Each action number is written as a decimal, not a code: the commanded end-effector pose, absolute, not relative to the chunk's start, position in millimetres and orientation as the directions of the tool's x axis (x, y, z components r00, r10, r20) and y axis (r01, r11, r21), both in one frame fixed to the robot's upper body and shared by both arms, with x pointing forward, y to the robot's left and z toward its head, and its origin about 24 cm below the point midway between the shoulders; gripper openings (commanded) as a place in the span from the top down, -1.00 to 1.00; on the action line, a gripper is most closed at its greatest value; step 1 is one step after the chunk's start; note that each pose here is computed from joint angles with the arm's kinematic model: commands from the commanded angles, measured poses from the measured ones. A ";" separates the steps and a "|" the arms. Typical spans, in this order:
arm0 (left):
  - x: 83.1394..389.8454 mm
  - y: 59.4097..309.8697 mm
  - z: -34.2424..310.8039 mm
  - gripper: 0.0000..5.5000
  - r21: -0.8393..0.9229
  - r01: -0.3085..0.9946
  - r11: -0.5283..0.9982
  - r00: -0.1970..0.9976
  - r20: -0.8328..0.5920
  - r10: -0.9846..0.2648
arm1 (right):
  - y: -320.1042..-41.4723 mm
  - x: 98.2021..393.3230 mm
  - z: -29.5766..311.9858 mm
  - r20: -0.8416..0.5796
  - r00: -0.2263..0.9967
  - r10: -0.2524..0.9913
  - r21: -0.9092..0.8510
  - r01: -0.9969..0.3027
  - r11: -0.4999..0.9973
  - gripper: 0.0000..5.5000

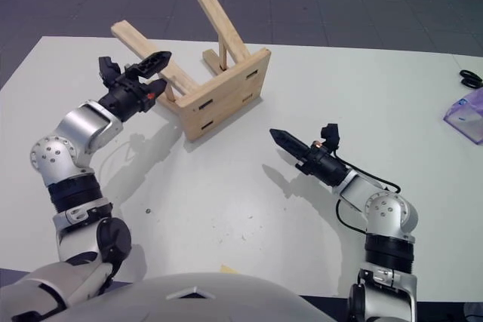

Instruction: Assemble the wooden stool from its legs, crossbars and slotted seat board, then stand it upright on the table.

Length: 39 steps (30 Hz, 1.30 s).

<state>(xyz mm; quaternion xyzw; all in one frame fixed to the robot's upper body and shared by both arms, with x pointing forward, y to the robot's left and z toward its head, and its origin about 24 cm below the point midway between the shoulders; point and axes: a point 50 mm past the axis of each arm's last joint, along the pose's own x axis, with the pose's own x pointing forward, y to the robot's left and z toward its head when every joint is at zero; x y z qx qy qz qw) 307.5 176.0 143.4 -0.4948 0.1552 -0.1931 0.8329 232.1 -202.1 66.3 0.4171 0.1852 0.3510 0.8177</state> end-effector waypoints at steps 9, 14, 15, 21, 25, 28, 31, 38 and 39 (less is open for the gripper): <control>251.5 161.8 141.7 -0.95 -0.357 0.551 0.755 0.807 -0.004 -0.591 | -203.7 225.4 58.8 -0.022 0.718 0.696 0.796 -0.408 0.447 -0.96; 255.5 142.1 134.6 -0.95 -0.286 0.649 0.705 0.736 0.001 -0.677 | -201.3 227.6 59.3 -0.023 0.713 0.701 0.789 -0.417 0.451 -0.96; 258.7 141.8 129.0 -0.95 -0.262 0.645 0.718 0.738 -0.030 -0.674 | -201.2 228.9 59.6 -0.023 0.713 0.701 0.789 -0.418 0.451 -0.96; 274.4 159.1 97.7 -0.95 -0.037 0.604 0.796 0.778 -0.191 -0.599 | -202.9 234.5 61.6 -0.032 0.709 0.705 0.774 -0.428 0.466 -0.96; 271.3 150.4 86.4 -0.90 -0.006 0.643 0.766 0.750 -0.197 -0.631 | -201.4 234.3 60.5 -0.035 0.701 0.712 0.773 -0.432 0.464 -0.96; 269.3 143.3 84.8 -0.75 -0.019 0.672 0.740 0.728 -0.168 -0.665 | -199.9 233.7 59.5 -0.036 0.699 0.714 0.774 -0.432 0.463 -0.96; 271.2 139.4 86.9 -0.59 -0.025 0.684 0.729 0.720 -0.137 -0.680 | -198.6 233.3 58.6 -0.041 0.697 0.716 0.774 -0.431 0.464 -0.96; 277.1 140.3 81.0 -0.20 0.078 0.692 0.718 0.718 -0.172 -0.674 | -199.0 236.6 58.0 -0.048 0.700 0.712 0.763 -0.434 0.479 -0.96; 277.3 141.1 78.6 -0.12 0.088 0.689 0.720 0.722 -0.181 -0.668 | -199.4 237.2 58.1 -0.048 0.703 0.710 0.762 -0.434 0.481 -0.96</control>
